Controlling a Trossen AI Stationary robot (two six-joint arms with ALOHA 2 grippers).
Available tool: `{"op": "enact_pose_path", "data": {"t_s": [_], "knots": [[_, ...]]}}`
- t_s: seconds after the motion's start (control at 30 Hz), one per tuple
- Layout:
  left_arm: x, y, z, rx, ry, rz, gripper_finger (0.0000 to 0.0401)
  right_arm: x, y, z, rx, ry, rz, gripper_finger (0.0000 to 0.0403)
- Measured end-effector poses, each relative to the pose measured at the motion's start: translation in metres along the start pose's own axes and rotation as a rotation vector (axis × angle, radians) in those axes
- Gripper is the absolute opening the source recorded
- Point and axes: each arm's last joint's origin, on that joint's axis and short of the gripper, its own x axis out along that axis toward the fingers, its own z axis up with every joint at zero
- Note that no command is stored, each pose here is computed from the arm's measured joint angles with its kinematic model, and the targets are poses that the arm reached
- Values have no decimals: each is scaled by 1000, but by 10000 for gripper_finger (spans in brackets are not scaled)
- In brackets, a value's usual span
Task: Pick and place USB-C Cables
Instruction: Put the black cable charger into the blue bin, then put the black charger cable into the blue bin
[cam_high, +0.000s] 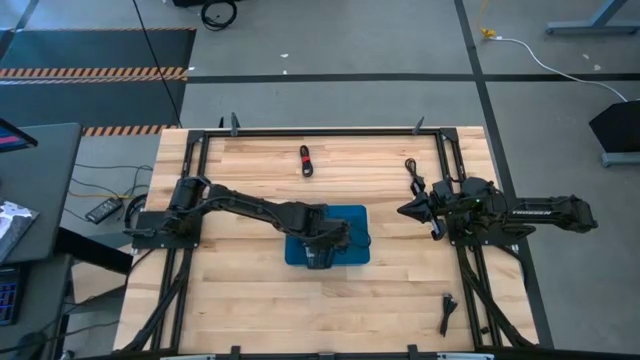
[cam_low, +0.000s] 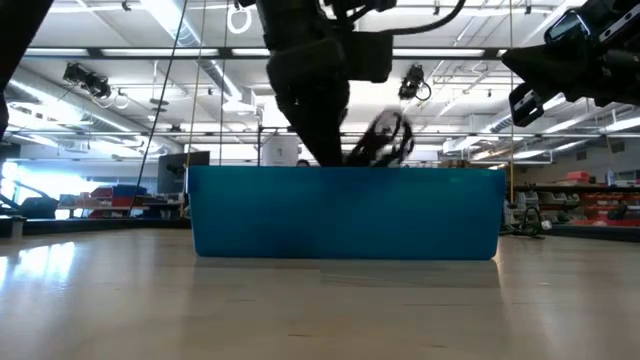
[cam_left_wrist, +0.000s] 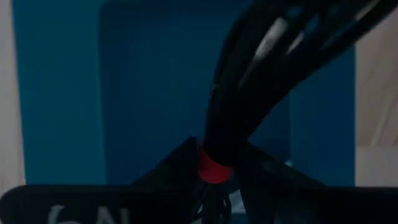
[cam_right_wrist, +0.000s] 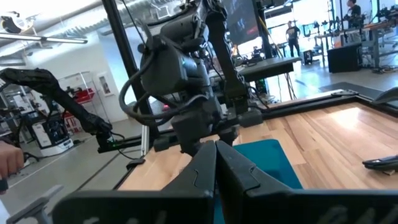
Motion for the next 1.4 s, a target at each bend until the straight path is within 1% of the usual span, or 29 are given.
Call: {"op": "enact_pose_path", "data": {"t_s": [0.23, 0.37, 0.5, 0.63, 0.77, 0.87, 1.0, 1.13, 1.2, 1.23, 1.27, 1.4], "knots": [[-2, 1, 4, 17, -43, 6, 144, 0, 0, -1, 1, 6, -1, 15], [-8, 5, 4, 54, -46, 54, 153, 1, 0, 2, -8, -19, -8, 15], [-32, 17, 10, 44, -141, 86, 155, 1, 1, 9, -46, -90, -8, 16], [-55, 35, 15, 25, -235, 89, 155, 2, 1, 19, -52, -86, -40, 27], [-76, 58, 19, 1, -329, 73, 155, 7, -3, 32, -101, -67, -153, 54], [-82, 76, 19, -4, -360, 97, 155, 14, -6, 43, -137, -35, -234, 78], [-88, 103, 15, -23, -362, 138, 155, 26, -14, 55, -147, 59, -359, 97], [-86, 135, 5, -49, -305, 182, 154, 40, -25, 64, -148, 153, -467, 102], [-85, 153, -3, -105, -258, 195, 153, 49, -31, 68, -141, 182, -490, 102], [-84, 163, -8, -147, -235, 201, 153, 52, -33, 70, -138, 194, -500, 101], [-84, 174, -14, -212, -210, 208, 153, 56, -36, 71, -134, 206, -509, 101], [-77, 213, -37, -616, -132, 230, 153, 69, -46, 70, -117, 267, -535, 99]]}}
